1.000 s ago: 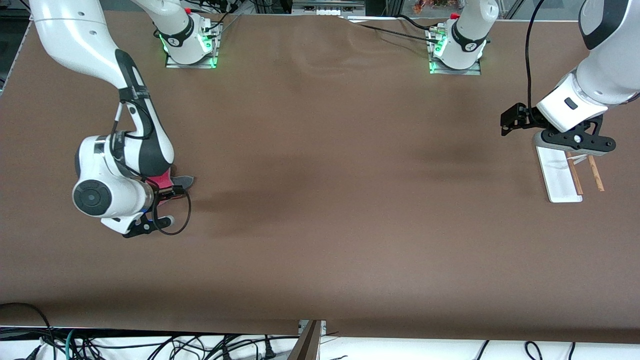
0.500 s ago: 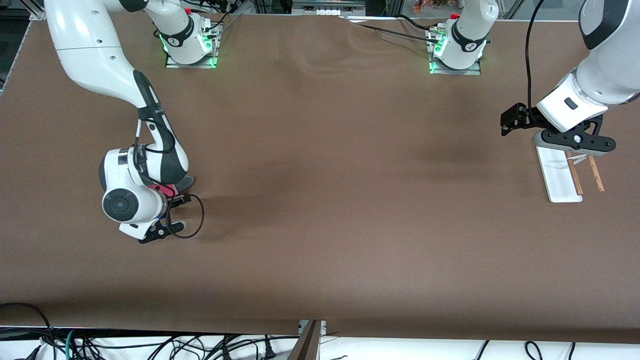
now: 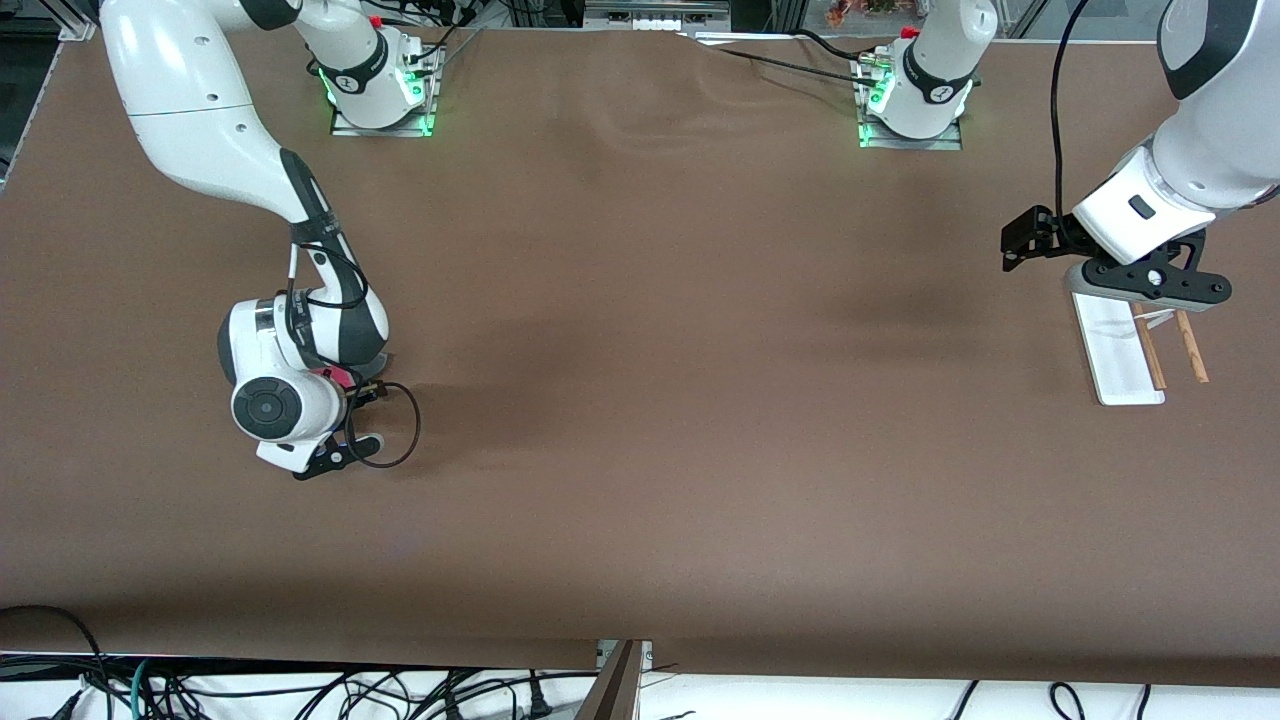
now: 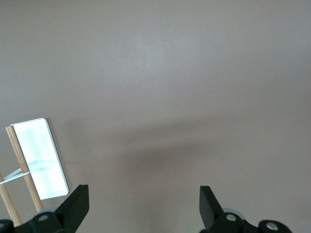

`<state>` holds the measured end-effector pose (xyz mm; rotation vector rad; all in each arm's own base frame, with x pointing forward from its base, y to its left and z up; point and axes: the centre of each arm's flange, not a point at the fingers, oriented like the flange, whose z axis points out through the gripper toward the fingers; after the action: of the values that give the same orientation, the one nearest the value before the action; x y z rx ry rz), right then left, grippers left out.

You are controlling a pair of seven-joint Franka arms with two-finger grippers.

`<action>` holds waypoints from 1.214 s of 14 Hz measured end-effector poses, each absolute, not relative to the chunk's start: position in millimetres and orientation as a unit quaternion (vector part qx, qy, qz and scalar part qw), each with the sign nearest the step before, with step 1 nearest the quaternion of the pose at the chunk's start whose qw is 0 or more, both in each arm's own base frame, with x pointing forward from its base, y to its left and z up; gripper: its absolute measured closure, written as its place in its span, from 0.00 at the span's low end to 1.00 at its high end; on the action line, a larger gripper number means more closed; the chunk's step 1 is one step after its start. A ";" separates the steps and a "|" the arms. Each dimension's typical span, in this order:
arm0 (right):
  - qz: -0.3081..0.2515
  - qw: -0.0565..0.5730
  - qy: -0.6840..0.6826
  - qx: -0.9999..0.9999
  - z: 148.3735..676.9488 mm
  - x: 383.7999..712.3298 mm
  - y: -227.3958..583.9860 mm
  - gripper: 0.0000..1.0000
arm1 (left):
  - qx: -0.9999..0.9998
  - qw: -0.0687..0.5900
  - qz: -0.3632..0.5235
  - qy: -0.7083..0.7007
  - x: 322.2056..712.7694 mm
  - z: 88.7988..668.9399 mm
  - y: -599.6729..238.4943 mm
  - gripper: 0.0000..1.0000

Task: Pass towel and hang on rack
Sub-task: 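Close the right gripper on the pink towel's corner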

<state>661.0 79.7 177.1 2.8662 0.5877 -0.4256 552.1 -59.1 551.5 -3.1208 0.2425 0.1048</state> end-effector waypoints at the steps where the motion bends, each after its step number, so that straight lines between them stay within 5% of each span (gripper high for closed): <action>1: -0.148 0.093 0.198 0.964 176.7 659.8 79.3 0.00 | -0.996 0.005 0.033 0.077 552.1 551.5 -59.1 0.00; 6: -0.162 0.095 0.206 0.960 175.7 657.3 73.8 0.05 | -0.996 0.005 0.034 0.077 552.0 551.5 -59.1 0.00; 14: -0.158 0.095 0.204 0.961 181.2 659.5 70.0 0.92 | -0.996 0.005 0.034 0.077 552.0 551.5 -59.1 0.00; 17: -0.149 0.096 0.203 0.963 189.9 664.4 70.8 0.98 | -0.996 0.005 0.034 0.077 552.0 551.5 -59.1 0.00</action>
<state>664.4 70.8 189.9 2.8532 0.6028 -0.4410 552.0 -59.1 551.5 -3.1208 0.2425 0.1052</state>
